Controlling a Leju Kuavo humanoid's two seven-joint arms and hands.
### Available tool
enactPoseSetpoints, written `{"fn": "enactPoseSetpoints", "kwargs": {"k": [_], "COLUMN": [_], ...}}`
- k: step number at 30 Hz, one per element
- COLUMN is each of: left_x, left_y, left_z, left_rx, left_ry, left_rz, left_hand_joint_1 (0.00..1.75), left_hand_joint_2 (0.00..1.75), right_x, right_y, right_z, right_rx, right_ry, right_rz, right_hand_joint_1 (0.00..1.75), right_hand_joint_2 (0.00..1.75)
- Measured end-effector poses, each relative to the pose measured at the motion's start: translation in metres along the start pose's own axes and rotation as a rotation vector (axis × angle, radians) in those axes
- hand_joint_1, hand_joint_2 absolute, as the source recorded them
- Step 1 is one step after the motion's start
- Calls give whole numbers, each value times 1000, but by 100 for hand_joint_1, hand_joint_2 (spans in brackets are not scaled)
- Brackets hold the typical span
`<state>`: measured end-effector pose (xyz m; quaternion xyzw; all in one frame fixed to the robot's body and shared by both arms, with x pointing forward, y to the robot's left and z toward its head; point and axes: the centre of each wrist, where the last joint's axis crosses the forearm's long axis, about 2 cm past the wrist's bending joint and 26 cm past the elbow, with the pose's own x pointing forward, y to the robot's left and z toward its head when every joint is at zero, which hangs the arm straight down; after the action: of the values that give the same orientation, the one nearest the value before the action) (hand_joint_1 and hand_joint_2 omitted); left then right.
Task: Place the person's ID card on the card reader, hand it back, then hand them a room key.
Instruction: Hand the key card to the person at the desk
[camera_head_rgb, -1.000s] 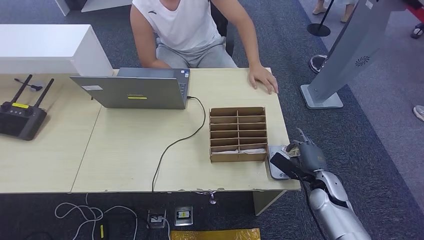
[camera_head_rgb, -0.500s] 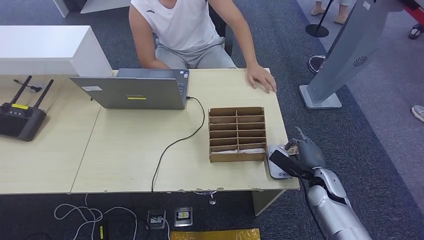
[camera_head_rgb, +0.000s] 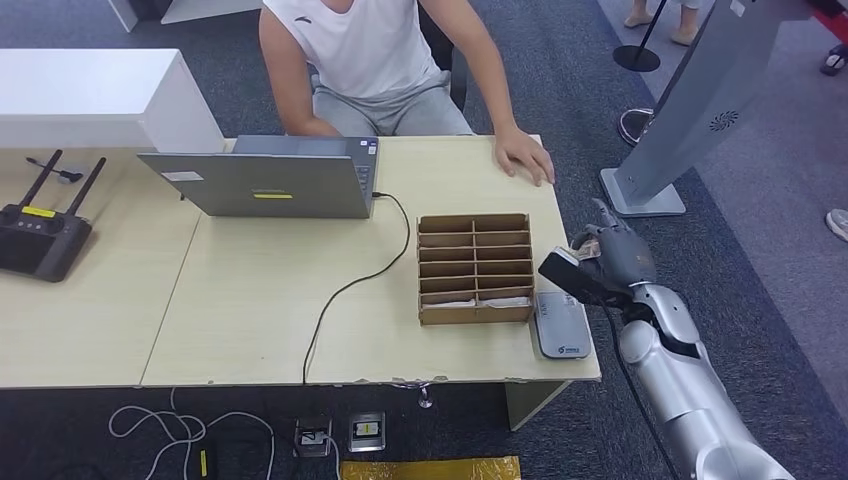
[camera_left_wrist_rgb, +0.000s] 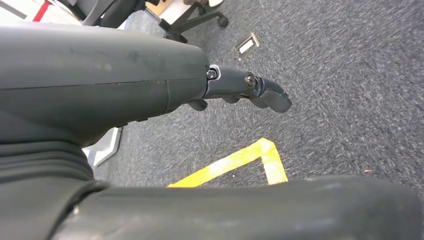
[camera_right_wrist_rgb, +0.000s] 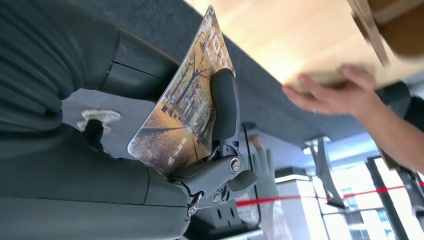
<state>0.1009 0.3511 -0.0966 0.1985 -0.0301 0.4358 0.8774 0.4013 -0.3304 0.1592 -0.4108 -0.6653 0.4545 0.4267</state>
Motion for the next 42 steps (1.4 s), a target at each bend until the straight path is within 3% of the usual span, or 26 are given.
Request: {"fn": "enactPoseSetpoints", "kwargs": {"k": [12,20,29,42], "left_x": [0,1,2,10], "left_y": [-1,-1,0,-1], "left_z": [0,0,0,0], "left_rx": [-8,-18,-19,-22], "left_ry": [-17,-34,-41,-33], "left_rz": [-20,-40,-50,-54], "left_hand_joint_1": [0,0,0,0], "left_hand_joint_2": [0,0,0,0], "right_x": [15,51,85,118], "right_y": [-100,-146,-171,-164], "right_z": [-78,-120,-152,-170], "right_rx": [-260,-365,-412,-309], "right_ry": [-158,-257,-311,-337], "right_rz": [182,267,271,266], "right_hand_joint_1": [175,175,175,175], "right_hand_joint_2": [175,175,175,175]}}
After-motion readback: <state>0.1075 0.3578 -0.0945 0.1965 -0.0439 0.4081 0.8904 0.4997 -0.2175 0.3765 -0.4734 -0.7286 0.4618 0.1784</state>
